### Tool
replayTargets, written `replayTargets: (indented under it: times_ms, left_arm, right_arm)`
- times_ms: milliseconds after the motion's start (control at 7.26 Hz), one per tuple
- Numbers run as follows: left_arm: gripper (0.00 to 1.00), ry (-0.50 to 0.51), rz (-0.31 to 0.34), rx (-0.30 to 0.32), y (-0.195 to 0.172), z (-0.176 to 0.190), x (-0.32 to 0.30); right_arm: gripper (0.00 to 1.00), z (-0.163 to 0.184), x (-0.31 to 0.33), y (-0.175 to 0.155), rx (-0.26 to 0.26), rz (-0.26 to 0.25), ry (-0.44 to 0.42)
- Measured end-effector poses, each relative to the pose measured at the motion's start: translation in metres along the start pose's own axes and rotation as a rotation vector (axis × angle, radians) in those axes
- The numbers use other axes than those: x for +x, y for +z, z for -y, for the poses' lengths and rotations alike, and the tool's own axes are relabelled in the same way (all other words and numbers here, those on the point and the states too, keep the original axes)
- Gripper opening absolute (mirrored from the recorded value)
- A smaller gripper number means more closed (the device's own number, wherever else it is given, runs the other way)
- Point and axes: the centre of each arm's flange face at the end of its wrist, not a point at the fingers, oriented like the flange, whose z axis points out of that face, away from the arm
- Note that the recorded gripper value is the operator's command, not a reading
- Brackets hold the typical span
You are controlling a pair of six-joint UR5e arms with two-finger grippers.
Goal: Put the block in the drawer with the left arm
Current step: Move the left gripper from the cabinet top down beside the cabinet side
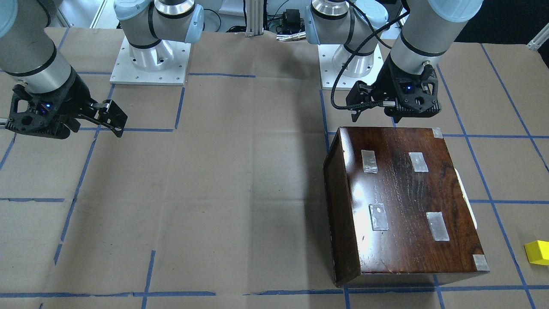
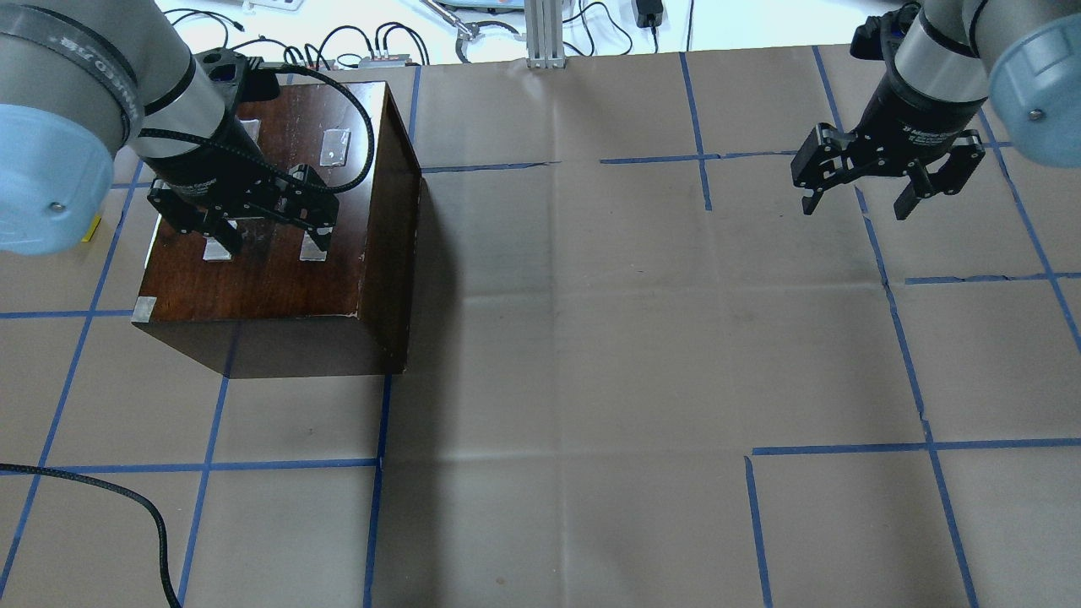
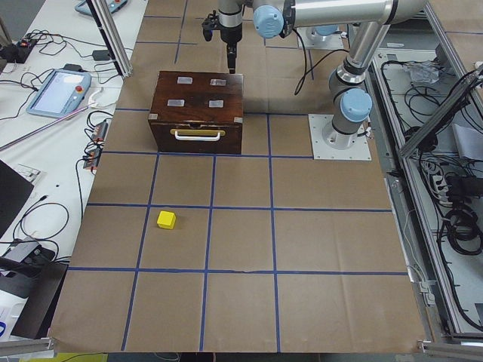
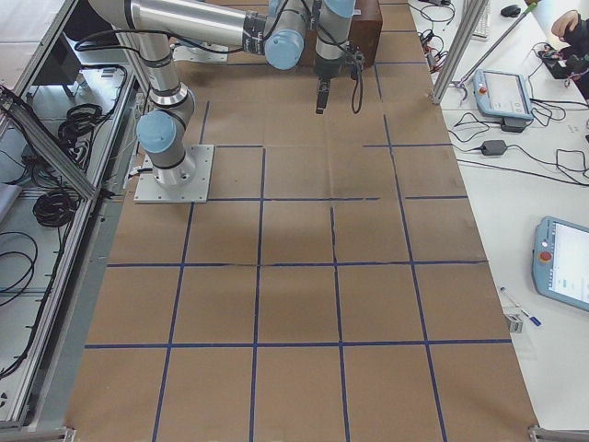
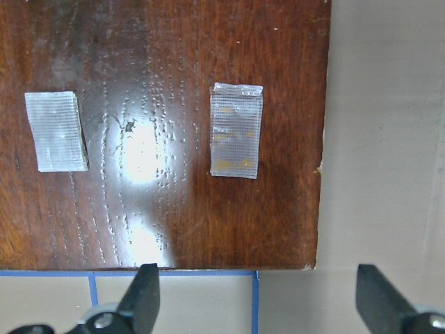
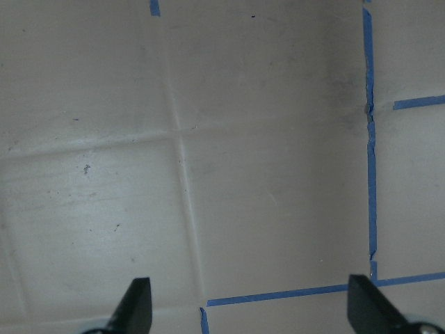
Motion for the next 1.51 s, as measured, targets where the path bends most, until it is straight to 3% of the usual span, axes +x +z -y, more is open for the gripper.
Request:
replayTargets:
  times_ms: [1239, 1514]
  left_arm:
    - [0.99, -0.002, 0.001, 0.003, -0.001, -0.001, -0.001]
    - [0.99, 0.02, 0.046, 0.018, -0.009, 0.004, -0.022]
  right_arm:
    - [1.0, 0.0, 0.0, 0.0, 0.001, 0.0, 0.0]
    - [1.0, 0.0, 0.0, 0.0, 0.001, 0.0, 0.0]
